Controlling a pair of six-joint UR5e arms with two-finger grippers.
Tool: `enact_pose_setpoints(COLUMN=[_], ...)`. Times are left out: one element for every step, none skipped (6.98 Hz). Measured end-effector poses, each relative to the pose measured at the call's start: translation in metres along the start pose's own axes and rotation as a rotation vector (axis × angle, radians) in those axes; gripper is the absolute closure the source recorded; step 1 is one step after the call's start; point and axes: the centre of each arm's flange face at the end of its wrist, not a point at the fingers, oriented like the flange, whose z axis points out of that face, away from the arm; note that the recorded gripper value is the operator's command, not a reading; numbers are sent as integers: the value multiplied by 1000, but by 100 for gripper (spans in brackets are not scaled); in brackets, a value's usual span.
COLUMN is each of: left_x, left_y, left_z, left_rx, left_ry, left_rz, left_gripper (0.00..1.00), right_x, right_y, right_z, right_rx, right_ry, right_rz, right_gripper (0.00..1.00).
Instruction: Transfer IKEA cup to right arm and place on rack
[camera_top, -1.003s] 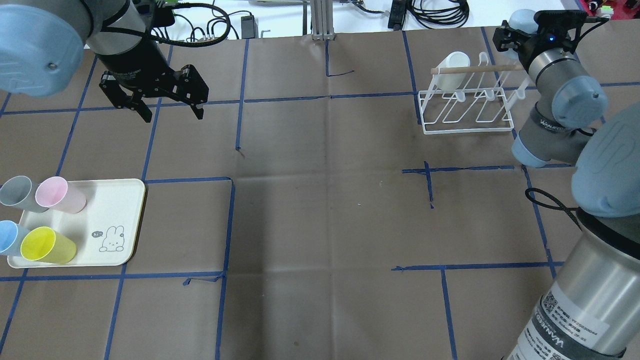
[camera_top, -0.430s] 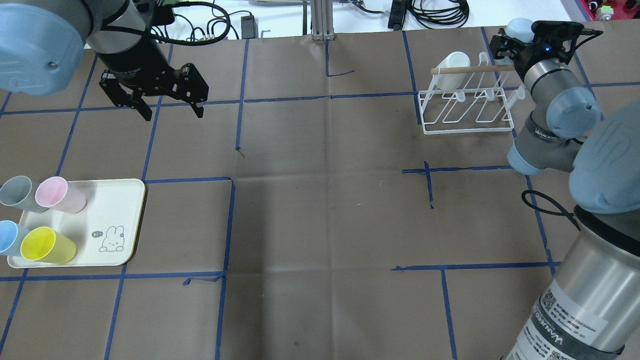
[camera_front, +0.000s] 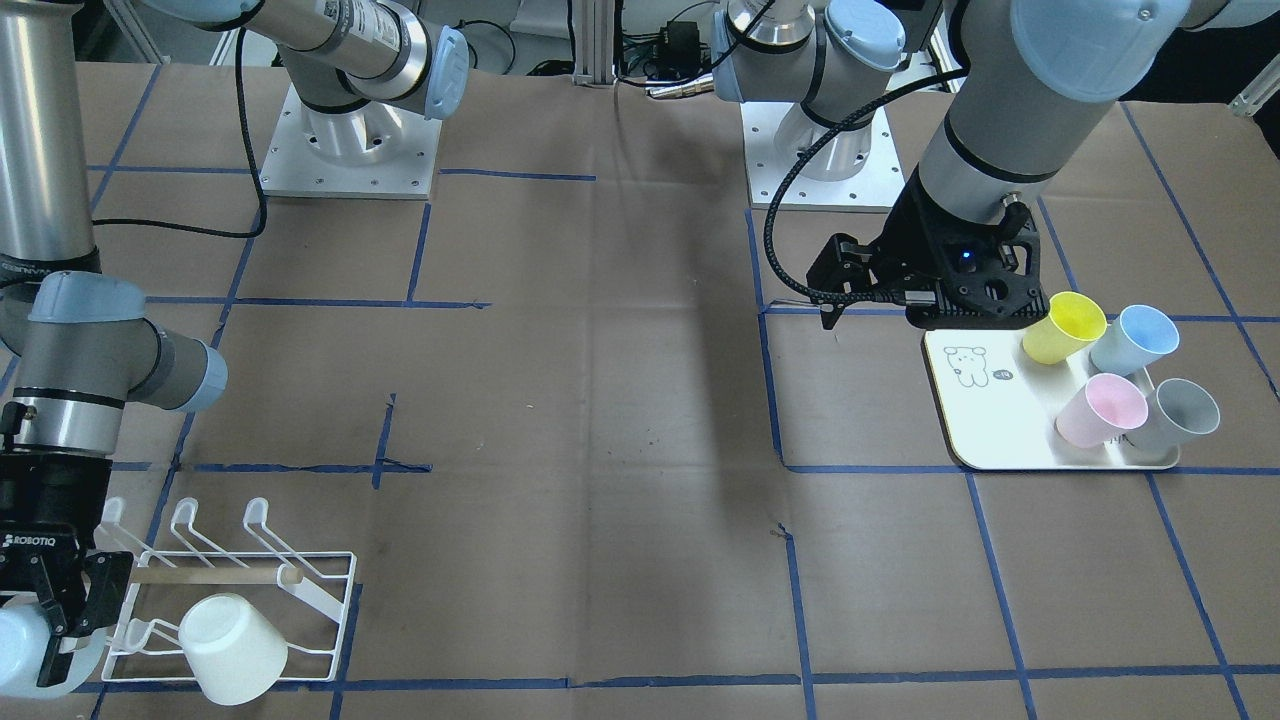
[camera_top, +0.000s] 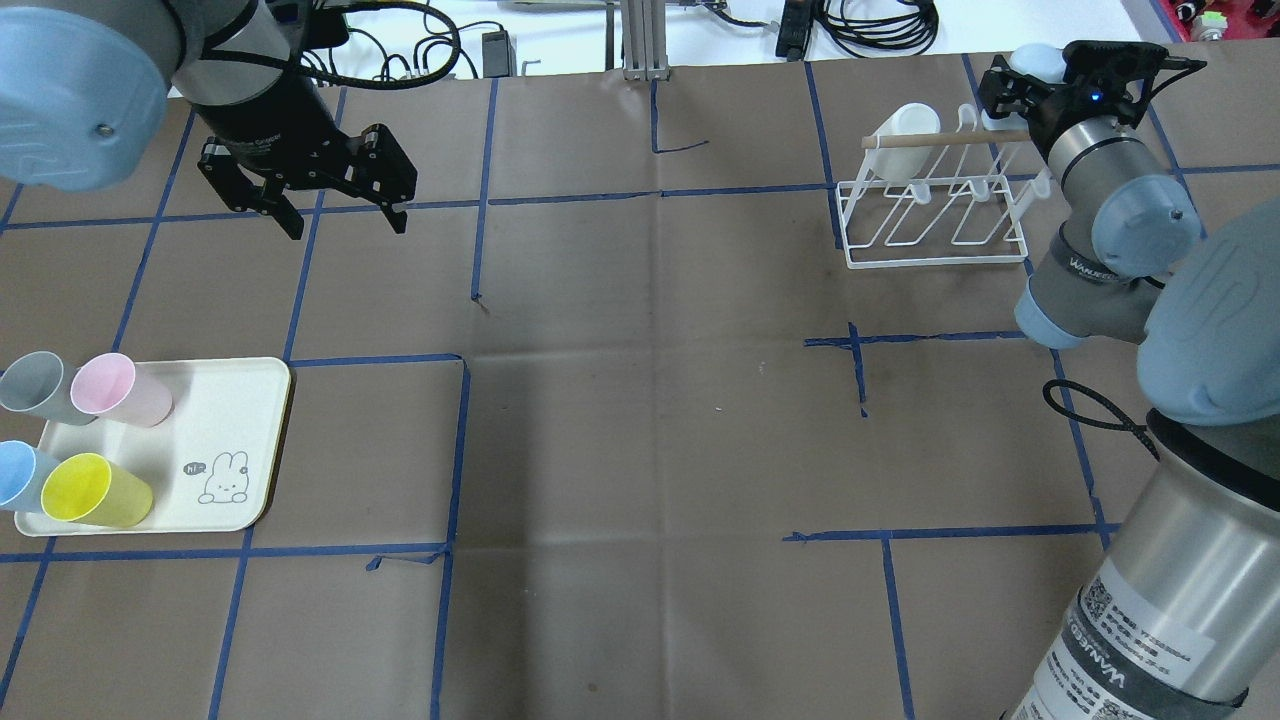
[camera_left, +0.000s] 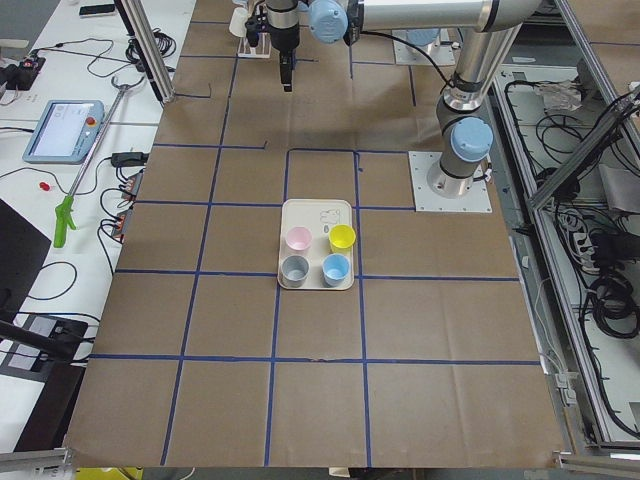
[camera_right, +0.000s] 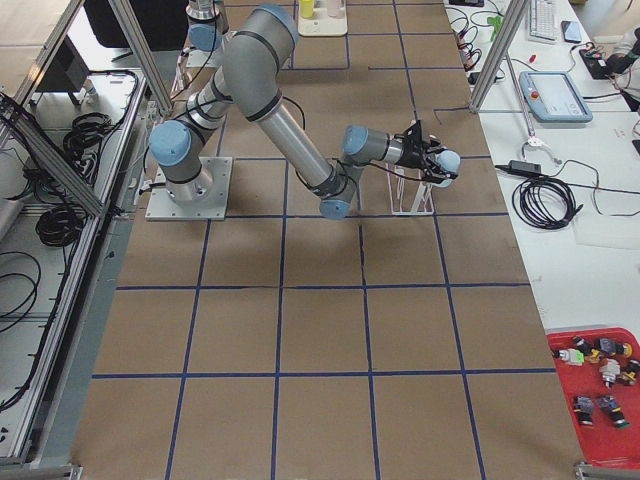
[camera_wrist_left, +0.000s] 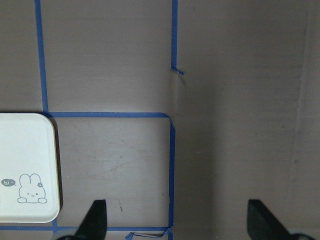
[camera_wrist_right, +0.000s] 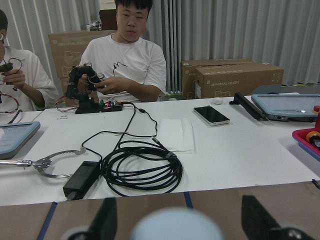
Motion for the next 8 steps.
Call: enact_pose_setpoints(left_x=[0, 0, 0, 0, 0, 0, 0, -1], left_y=[0, -1, -1, -2, -3, -3, -3, -4], left_z=[0, -1, 0, 1, 2, 4, 4, 4], left_rx=[3, 9, 17, 23, 25, 25, 25, 26], left_ry=[0, 0, 0, -1, -1, -1, -1, -5], left_rz=[1, 2, 3, 4, 4, 4, 4, 4], left_gripper=[1, 1, 1, 1, 1, 1, 1, 1], right_x=[0, 0, -1, -4, -10, -20, -32, -44], right_y=[-1, -4, -12, -26, -44, -66, -90, -115], right_z=[-1, -1, -2, -3, -6, -10, -18, -30], right_rx=[8, 14, 25, 39, 28, -17, -79, -160], right_ry=[1, 2, 3, 0, -9, -23, -38, -51], right_rz=[-1, -1, -2, -7, -6, 3, 13, 25], right_gripper=[1, 0, 0, 0, 0, 0, 0, 0])
